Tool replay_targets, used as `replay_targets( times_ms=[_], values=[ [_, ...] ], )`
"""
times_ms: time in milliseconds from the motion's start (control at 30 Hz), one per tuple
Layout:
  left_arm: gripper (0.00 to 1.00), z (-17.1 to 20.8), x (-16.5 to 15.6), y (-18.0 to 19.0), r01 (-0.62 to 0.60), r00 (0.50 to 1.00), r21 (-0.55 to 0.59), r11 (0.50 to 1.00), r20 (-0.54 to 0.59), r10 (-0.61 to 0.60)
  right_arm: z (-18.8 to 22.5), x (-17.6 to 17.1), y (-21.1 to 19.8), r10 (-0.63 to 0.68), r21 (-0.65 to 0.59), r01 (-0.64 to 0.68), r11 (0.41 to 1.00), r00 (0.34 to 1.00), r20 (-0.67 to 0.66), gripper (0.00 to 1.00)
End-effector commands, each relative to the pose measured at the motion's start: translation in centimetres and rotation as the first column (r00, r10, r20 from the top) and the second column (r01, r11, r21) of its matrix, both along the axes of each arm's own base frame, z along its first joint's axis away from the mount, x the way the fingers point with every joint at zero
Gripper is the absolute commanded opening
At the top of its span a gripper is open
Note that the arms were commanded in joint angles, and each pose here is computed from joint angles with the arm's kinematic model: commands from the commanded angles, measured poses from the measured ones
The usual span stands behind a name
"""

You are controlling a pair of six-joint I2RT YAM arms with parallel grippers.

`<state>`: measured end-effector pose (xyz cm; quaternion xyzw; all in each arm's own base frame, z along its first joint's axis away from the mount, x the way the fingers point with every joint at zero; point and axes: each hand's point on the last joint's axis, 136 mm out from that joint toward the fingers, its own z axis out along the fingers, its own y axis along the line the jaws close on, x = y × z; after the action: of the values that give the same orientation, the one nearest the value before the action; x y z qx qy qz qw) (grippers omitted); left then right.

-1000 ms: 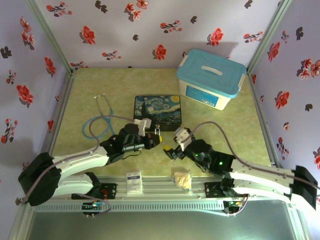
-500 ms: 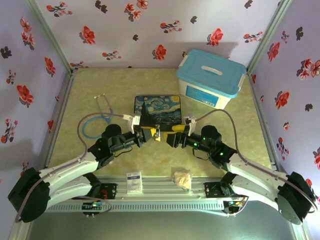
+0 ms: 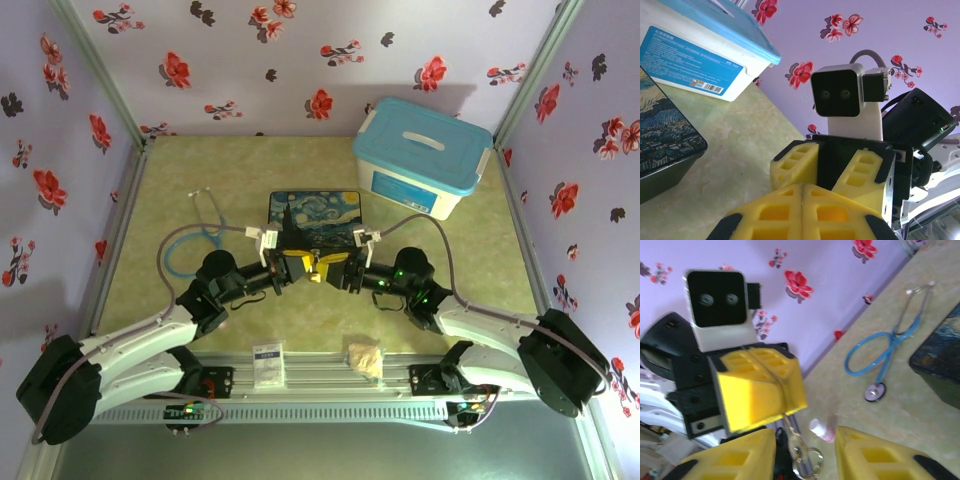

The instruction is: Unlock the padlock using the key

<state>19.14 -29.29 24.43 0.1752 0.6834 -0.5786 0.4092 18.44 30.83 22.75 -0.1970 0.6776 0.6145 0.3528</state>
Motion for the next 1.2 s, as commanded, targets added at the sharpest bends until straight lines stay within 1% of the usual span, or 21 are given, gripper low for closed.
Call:
replay_targets(
  times_ms=[0, 33, 67, 100, 300, 367, 600, 667, 733, 967, 1133, 1167],
  values=[
    [0.0, 2.1, -0.3, 0.0, 0.019, 0.999, -0.06, 0.998, 0.039, -0.017, 1.7, -0.7, -0.1, 0.039, 0.067, -0.041, 0.997, 0.998, 0.041, 0.32],
    [0.0, 2.2, -0.3, 0.1, 0.018, 0.999, -0.064, 0.998, 0.04, -0.016, 1.6, -0.8, 0.0, 0.042, 0.067, -0.045, 0.997, 0.998, 0.039, 0.29],
    [0.0, 2.5, -0.4, 0.1, 0.021, 0.999, -0.073, 0.997, 0.041, -0.018, 1.8, -0.9, 0.0, 0.05, 0.072, -0.053, 0.996, 0.998, 0.042, 0.23],
    [0.0, 2.8, -0.4, 0.1, 0.02, 0.999, -0.081, 0.997, 0.044, -0.017, 1.7, -0.9, 0.0, 0.054, 0.074, -0.057, 0.996, 0.998, 0.039, 0.21],
    [0.0, 3.8, -0.5, 0.1, 0.024, 0.999, -0.108, 0.994, 0.051, -0.019, 1.8, -1.0, 0.2, 0.07, 0.094, -0.073, 0.993, 0.997, 0.032, 0.25],
    [0.0, 3.9, -0.5, 0.1, 0.026, 0.998, -0.113, 0.993, 0.053, -0.02, 1.8, -1.1, 0.2, 0.073, 0.093, -0.076, 0.993, 0.997, 0.033, 0.25],
    [0.0, 3.8, -0.4, 0.1, 0.025, 0.998, -0.118, 0.993, 0.052, -0.019, 1.4, -1.6, 0.0, 0.09, 0.1, -0.091, 0.991, 0.996, 0.019, 0.15],
    [0.0, 3.9, -0.3, 0.0, 0.027, 0.999, -0.133, 0.991, 0.05, -0.021, 1.2, -1.7, 0.0, 0.093, 0.099, -0.094, 0.991, 0.996, 0.015, 0.15],
    [0.0, 3.9, -0.2, -0.1, 0.027, 0.999, -0.132, 0.991, 0.051, -0.02, 1.2, -1.7, 0.0, 0.095, 0.104, -0.096, 0.99, 0.995, 0.019, 0.12],
    [0.0, 3.3, -0.2, -0.3, 0.031, 0.999, -0.126, 0.992, 0.034, -0.027, 1.6, -1.4, -0.5, 0.052, 0.121, -0.057, 0.991, 0.998, 0.045, 0.06],
    [0.0, 2.9, -0.2, -0.3, 0.028, 0.999, -0.115, 0.993, 0.03, -0.025, 1.6, -1.0, -0.6, 0.028, 0.124, -0.034, 0.992, 0.998, 0.048, 0.0],
    [0.0, 2.7, -0.2, -0.3, 0.028, 0.999, -0.108, 0.994, 0.028, -0.025, 1.5, -0.9, -0.6, 0.023, 0.122, -0.028, 0.992, 0.999, 0.042, 0.0]
  ],
)
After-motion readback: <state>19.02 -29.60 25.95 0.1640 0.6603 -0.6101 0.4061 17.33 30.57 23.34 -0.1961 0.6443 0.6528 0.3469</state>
